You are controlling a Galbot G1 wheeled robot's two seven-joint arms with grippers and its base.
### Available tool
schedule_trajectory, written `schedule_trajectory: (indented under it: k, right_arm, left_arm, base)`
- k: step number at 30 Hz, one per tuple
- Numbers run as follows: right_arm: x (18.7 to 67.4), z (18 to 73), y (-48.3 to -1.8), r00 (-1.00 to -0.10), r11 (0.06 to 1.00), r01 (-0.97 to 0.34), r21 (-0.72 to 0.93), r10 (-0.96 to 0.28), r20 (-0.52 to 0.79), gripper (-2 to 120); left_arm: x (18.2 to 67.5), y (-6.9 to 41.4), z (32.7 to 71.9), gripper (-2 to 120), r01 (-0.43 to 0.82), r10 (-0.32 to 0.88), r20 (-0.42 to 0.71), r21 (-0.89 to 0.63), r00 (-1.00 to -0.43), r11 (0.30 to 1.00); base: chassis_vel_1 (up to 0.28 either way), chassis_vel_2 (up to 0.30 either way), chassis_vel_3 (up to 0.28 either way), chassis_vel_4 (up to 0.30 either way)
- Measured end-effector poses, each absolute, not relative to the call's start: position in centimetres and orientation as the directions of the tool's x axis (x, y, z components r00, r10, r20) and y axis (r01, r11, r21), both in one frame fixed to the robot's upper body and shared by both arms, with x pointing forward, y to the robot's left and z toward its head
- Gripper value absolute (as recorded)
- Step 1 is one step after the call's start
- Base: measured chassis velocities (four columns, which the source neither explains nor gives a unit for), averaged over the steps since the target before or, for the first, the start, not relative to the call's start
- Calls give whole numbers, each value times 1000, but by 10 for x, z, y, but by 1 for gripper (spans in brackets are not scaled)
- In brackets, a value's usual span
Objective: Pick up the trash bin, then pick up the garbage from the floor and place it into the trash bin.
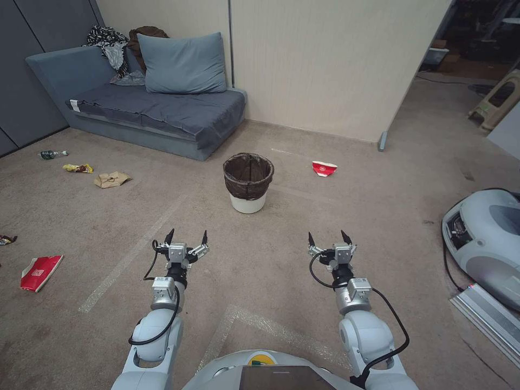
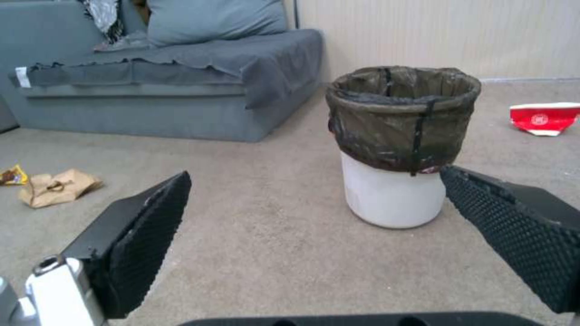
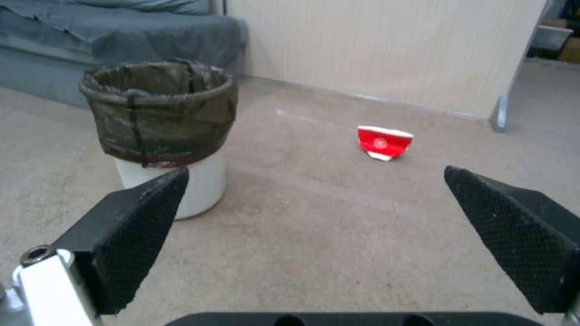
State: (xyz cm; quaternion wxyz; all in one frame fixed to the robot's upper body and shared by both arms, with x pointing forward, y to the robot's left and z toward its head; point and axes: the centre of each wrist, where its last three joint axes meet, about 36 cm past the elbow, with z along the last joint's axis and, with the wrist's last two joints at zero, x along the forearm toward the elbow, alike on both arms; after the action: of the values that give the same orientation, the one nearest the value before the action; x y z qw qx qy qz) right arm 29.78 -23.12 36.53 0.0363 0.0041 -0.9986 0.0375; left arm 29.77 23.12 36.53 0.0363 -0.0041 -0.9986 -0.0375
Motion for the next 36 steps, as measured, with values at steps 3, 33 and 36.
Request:
schedule_trajectory:
  k: [3,33,36]
  right_arm:
    - [298,365,-231,-997,997,-11,-75,-5,73,100]
    - [311,372,-240,-991,992,101,-73,94,-99,100]
    - [323,379,-250,-946,977,210,-42,192,-261,100]
  left_arm:
    - [298,231,365,100,11,5,73,75,-997,997]
    - [354,213,363,100,-126,-121,-113,35,-986,991]
    - [367,206,360,100,-176,-172,-166,8,-971,984]
  base:
    - [0,0,0,0]
    - [0,0,0,0]
    - [0,0,0,0]
